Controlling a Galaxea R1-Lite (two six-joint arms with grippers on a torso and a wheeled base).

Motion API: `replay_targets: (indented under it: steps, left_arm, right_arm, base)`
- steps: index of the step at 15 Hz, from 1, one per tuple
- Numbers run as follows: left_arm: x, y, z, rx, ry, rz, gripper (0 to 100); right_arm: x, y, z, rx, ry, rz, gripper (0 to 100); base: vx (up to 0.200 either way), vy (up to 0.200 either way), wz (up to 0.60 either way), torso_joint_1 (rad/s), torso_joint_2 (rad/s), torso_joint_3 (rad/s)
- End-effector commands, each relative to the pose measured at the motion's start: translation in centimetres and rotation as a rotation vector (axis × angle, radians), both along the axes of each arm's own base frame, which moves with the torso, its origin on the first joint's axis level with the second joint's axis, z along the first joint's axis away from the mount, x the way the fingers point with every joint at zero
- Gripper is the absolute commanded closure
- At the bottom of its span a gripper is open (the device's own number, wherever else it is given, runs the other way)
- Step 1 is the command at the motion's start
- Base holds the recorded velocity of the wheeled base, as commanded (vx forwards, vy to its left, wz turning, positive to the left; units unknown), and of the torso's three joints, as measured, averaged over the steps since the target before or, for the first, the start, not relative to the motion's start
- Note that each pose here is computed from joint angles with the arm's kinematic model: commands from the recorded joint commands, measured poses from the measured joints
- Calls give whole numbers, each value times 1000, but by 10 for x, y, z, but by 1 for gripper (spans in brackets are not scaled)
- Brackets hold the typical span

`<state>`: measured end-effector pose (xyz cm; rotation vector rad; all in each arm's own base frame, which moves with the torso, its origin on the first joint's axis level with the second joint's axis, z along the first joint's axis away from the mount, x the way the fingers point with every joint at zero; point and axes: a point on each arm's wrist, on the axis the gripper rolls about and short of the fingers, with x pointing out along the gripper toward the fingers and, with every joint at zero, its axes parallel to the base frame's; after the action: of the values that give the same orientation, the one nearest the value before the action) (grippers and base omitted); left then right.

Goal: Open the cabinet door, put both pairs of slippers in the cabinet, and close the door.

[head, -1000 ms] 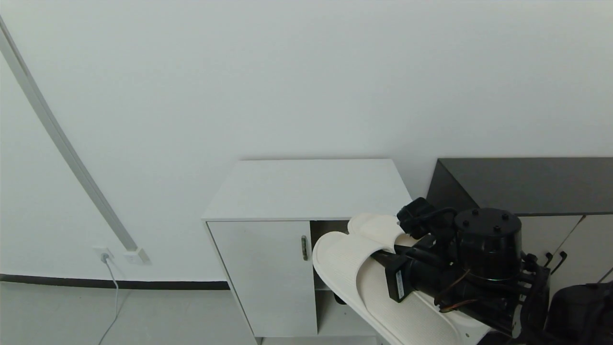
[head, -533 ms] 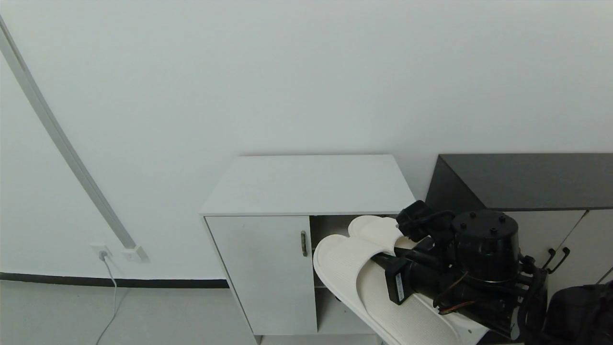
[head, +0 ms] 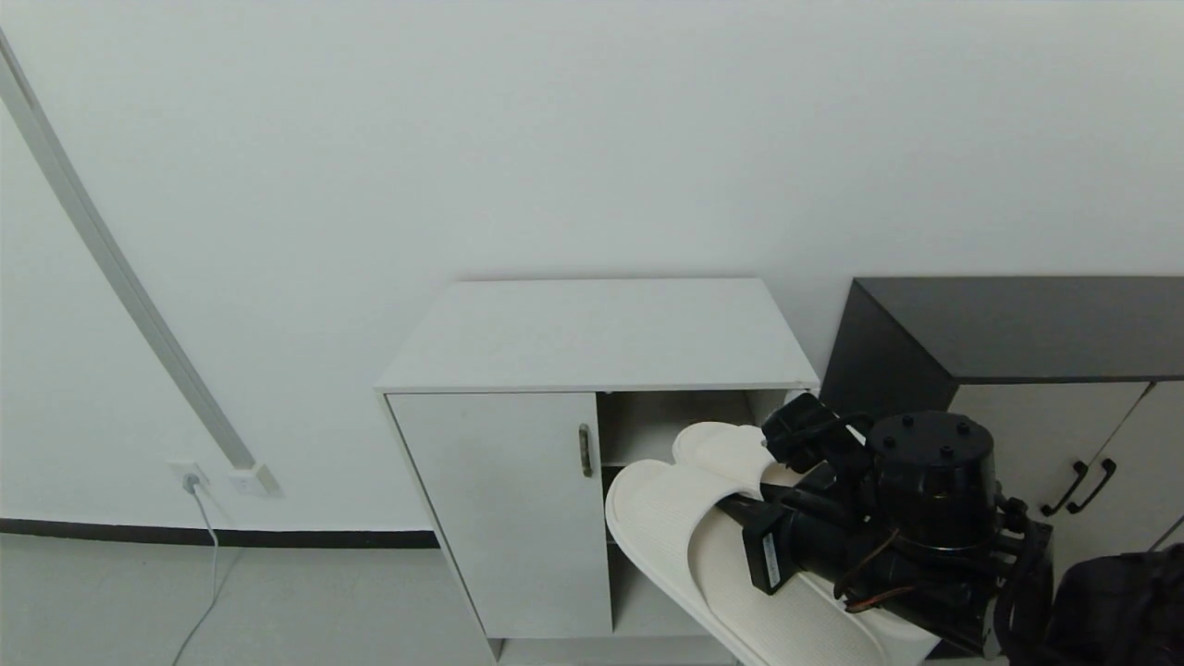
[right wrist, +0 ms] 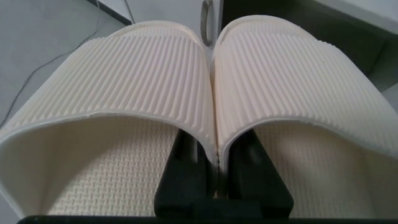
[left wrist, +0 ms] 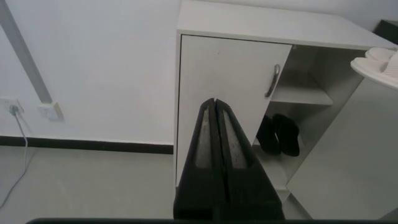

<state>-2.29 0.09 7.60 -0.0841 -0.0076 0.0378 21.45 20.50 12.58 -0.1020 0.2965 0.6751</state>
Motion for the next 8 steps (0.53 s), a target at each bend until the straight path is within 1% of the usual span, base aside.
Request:
replay_targets:
  steps: [1,4,8]
  left_arm:
    - [0,0,0,0,0,0,100]
    - [0,0,0,0,0,2,100]
    - [0,0,0,0,1,0,100]
  right_arm:
    - [1,1,-4,-9,8,1,100]
    - [1,2,-5,-11,12,-1,100]
    - [1,2,-5,-13,11,-2,100]
  base:
    - [0,0,0,-154,373,207]
    - [0,0,0,-193,448,248]
    - [0,0,0,-226,544,316]
